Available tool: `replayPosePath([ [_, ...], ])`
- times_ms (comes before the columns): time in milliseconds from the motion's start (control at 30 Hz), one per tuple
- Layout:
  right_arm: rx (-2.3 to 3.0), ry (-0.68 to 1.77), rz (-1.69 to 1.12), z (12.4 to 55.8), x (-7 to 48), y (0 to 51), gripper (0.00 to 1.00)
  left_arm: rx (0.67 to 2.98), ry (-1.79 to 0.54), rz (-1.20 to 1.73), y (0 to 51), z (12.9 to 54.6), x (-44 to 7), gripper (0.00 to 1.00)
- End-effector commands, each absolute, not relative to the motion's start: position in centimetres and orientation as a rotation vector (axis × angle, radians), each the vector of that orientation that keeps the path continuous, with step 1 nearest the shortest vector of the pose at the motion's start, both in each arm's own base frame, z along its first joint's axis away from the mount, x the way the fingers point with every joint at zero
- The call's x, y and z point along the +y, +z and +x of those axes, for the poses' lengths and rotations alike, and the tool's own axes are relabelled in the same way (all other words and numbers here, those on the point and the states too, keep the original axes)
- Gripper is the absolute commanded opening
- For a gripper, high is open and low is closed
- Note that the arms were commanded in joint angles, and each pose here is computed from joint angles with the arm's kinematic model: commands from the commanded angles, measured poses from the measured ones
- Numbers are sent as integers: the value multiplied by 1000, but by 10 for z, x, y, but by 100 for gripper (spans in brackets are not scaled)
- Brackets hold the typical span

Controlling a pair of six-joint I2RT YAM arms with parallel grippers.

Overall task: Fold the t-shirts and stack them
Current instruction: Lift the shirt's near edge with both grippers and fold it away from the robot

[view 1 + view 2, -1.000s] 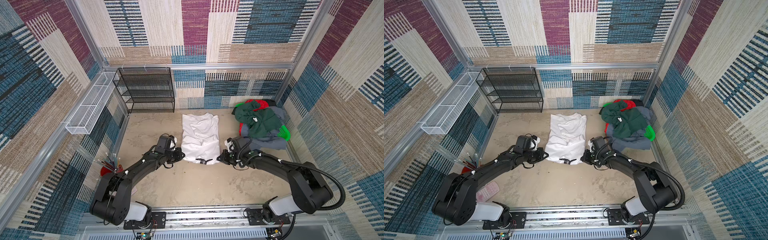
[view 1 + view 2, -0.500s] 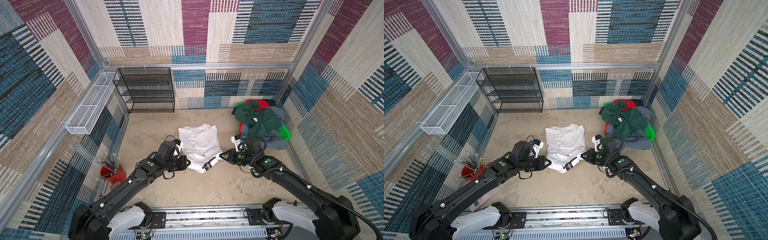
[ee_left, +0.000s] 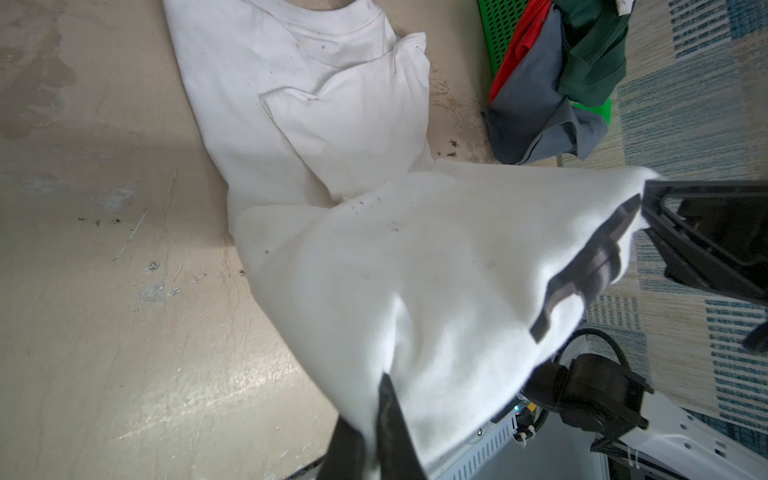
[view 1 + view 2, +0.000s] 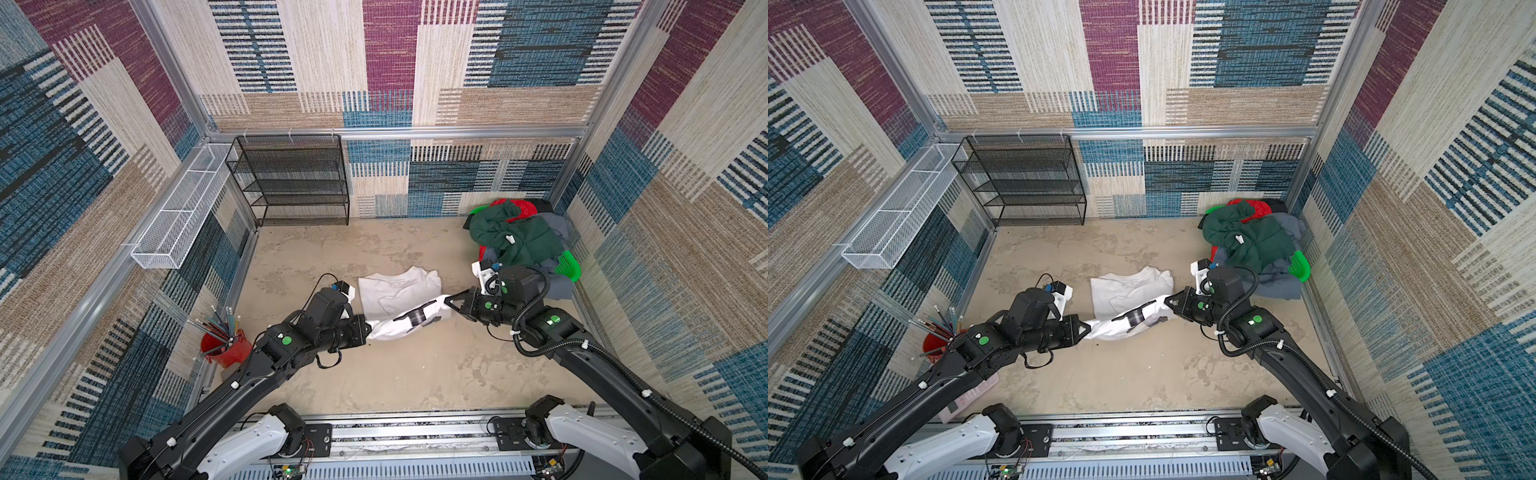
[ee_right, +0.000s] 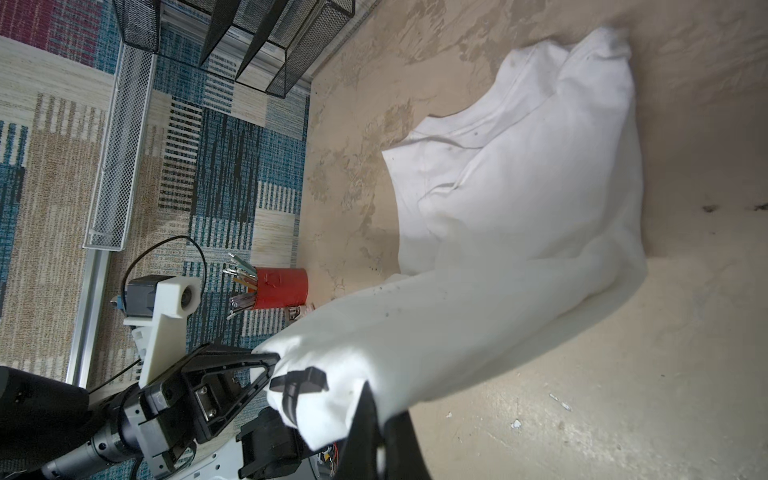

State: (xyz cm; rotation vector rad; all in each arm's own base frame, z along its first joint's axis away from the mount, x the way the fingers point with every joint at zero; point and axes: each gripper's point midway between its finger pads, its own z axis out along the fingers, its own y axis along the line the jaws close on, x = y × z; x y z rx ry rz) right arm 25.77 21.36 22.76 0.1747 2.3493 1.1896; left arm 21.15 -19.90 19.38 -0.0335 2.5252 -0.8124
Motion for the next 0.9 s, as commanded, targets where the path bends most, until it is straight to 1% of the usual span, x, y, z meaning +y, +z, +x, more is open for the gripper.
replayPosePath([
  [0,2325,1156,168,270,215,229,0,2529,-750,-43,194,219,-196,0],
  [267,2348,1113,145,295,225,217,0,2489,-666,-46,197,244,-194,0],
  [567,2331,1032,189,318,223,221,0,2515,-709,-100,178,276,-194,0],
  [867,2323,1055,211,342,233,213,0,2529,-665,-140,172,314,-190,0],
])
